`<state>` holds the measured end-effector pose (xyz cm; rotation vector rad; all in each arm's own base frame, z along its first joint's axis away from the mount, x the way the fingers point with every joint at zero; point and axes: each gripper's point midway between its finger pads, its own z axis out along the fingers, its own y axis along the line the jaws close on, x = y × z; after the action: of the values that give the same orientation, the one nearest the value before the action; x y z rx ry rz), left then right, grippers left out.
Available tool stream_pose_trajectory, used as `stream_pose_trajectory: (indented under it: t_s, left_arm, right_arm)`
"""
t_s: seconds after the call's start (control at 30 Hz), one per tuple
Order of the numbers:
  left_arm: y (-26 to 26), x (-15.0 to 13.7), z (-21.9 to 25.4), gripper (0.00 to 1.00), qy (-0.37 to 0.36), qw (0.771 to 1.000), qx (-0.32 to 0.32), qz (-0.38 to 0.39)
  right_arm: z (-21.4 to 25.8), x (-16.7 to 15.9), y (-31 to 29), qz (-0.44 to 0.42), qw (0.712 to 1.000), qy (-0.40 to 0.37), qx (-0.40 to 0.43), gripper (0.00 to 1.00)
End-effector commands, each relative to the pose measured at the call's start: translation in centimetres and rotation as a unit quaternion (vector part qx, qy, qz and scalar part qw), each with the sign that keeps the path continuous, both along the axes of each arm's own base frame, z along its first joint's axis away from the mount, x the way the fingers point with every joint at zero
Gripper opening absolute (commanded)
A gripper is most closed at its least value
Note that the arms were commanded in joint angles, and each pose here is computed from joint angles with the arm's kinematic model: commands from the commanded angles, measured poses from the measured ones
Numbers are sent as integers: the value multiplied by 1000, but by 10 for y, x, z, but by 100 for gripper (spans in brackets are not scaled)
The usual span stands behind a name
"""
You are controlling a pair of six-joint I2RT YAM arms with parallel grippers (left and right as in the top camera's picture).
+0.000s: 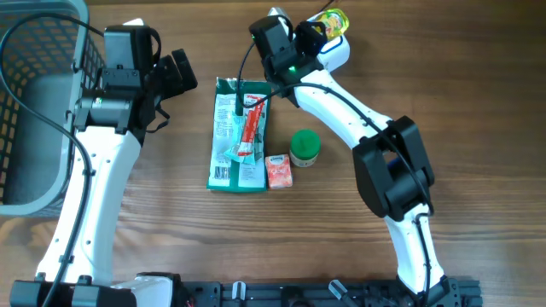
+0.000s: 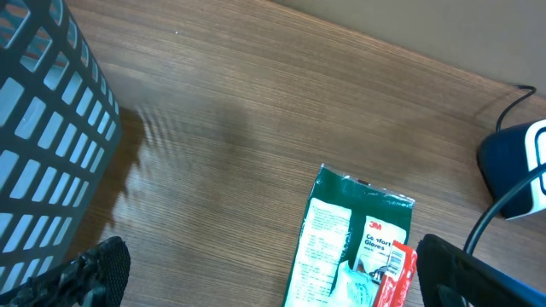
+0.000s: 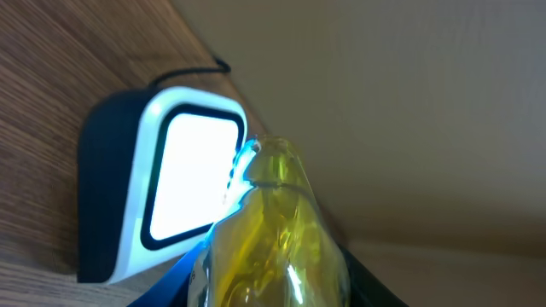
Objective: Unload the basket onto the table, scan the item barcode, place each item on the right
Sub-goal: 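Carry the yellow bottle up to the scanner window and hold it, then carry the yellow bottle back right and set it on the table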
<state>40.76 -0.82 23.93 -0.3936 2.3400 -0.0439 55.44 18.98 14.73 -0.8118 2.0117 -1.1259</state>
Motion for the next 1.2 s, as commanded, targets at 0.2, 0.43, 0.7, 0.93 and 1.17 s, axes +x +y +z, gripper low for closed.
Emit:
stream_pose_trajectory:
  t_s: [0.2, 0.43, 0.7, 0.93, 1.17]
  left_arm:
    - [3, 2, 7, 100, -8, 1000, 11, -3]
    - [3, 2, 7, 100, -8, 1000, 11, -3]
    - [3, 2, 7, 100, -8, 1000, 11, -3]
    - [3, 2, 7, 100, -8, 1000, 11, -3]
    - [3, 2, 7, 100, -8, 1000, 11, -3]
  right_arm:
    - [157, -48, -44, -63, 976, -132, 162, 6]
    - [204, -134, -119, -154, 887, -111, 420, 9]
    - [145, -205, -201, -314, 778, 53, 542, 11]
    - [79, -215, -232, -372, 759, 95, 526, 12]
    - [15, -229, -248, -418, 739, 118, 515, 11]
